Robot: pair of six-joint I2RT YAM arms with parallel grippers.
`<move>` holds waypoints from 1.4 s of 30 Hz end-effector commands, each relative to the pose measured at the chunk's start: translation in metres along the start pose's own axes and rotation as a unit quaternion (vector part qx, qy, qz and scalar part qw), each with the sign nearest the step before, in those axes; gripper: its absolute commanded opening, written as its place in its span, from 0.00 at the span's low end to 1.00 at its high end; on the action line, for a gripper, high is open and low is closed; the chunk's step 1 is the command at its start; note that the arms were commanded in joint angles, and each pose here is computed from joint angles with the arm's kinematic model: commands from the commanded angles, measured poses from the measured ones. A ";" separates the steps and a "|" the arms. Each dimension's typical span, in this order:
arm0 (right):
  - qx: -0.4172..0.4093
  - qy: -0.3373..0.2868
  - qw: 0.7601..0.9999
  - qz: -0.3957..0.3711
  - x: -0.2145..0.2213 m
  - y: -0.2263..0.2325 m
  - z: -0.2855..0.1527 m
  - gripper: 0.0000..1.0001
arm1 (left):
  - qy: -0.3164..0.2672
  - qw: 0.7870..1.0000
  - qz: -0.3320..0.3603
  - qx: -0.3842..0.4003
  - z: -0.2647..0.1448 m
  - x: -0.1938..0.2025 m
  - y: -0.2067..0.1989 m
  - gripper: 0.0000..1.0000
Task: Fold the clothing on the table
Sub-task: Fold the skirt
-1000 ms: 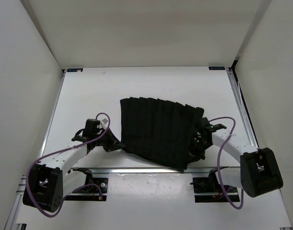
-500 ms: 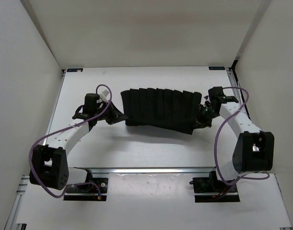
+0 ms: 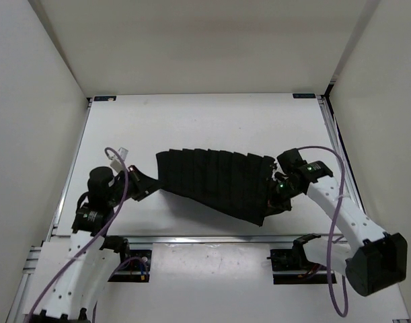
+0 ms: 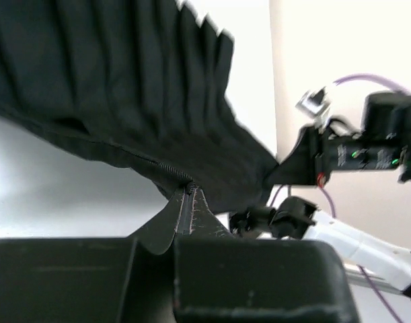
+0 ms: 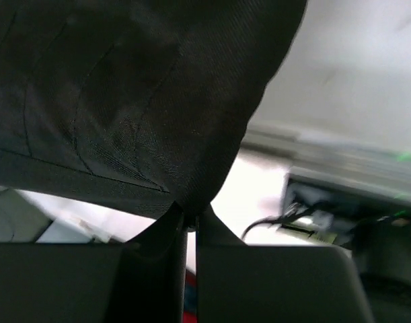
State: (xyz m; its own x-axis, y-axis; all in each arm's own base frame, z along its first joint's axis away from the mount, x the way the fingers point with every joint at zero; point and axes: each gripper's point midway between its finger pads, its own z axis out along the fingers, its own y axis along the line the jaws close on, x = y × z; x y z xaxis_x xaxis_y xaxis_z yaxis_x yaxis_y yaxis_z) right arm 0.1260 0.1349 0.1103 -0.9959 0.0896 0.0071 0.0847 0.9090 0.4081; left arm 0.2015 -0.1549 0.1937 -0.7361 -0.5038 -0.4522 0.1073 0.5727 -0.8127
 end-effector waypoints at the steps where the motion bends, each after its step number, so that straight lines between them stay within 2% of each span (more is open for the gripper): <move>1: 0.011 0.034 0.999 0.027 0.038 0.000 -0.019 0.00 | -0.074 0.996 0.012 -0.042 -0.029 -0.028 -0.006 0.00; 3: -0.006 0.025 0.999 0.035 0.036 0.009 -0.034 0.00 | -0.085 0.995 0.011 -0.058 -0.032 -0.037 -0.008 0.00; 5: -0.017 0.008 0.999 0.049 0.019 0.008 -0.043 0.00 | -0.072 0.995 -0.004 -0.074 -0.019 -0.044 -0.001 0.00; 10: -0.050 -0.061 0.995 0.057 -0.064 0.006 -0.060 0.00 | -0.067 0.990 -0.019 -0.122 0.017 -0.065 0.023 0.00; 11: -0.045 -0.053 0.996 0.060 -0.074 0.005 -0.053 0.00 | -0.062 0.988 -0.021 -0.138 0.024 -0.066 0.030 0.00; 15: -0.069 -0.085 0.993 0.044 -0.123 0.021 -0.047 0.00 | -0.080 0.981 -0.008 -0.177 0.038 -0.090 0.043 0.00; 23: -0.080 -0.068 0.993 0.058 -0.162 0.017 -0.020 0.00 | -0.070 0.976 0.000 -0.207 0.059 -0.096 0.058 0.00; 27: -0.089 -0.085 0.991 0.050 -0.195 0.025 -0.020 0.00 | -0.075 0.969 0.000 -0.234 0.057 -0.098 0.074 0.00; 35: -0.109 -0.090 0.990 0.022 -0.256 0.052 -0.015 0.00 | -0.069 0.957 -0.007 -0.282 0.059 -0.091 0.109 0.00; 42: -0.150 -0.073 0.986 0.001 -0.294 0.080 0.013 0.02 | -0.056 0.947 -0.009 -0.315 0.052 -0.074 0.132 0.00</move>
State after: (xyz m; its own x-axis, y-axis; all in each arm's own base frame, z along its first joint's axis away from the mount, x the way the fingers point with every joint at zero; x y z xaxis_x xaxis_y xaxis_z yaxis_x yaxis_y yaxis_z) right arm 0.3969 0.1915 0.1309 -0.9873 0.1527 -0.0438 0.0858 0.7446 0.6620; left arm 0.3126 -0.1104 0.1206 -0.6834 -0.5678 -0.4589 -0.2596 0.7765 -0.5742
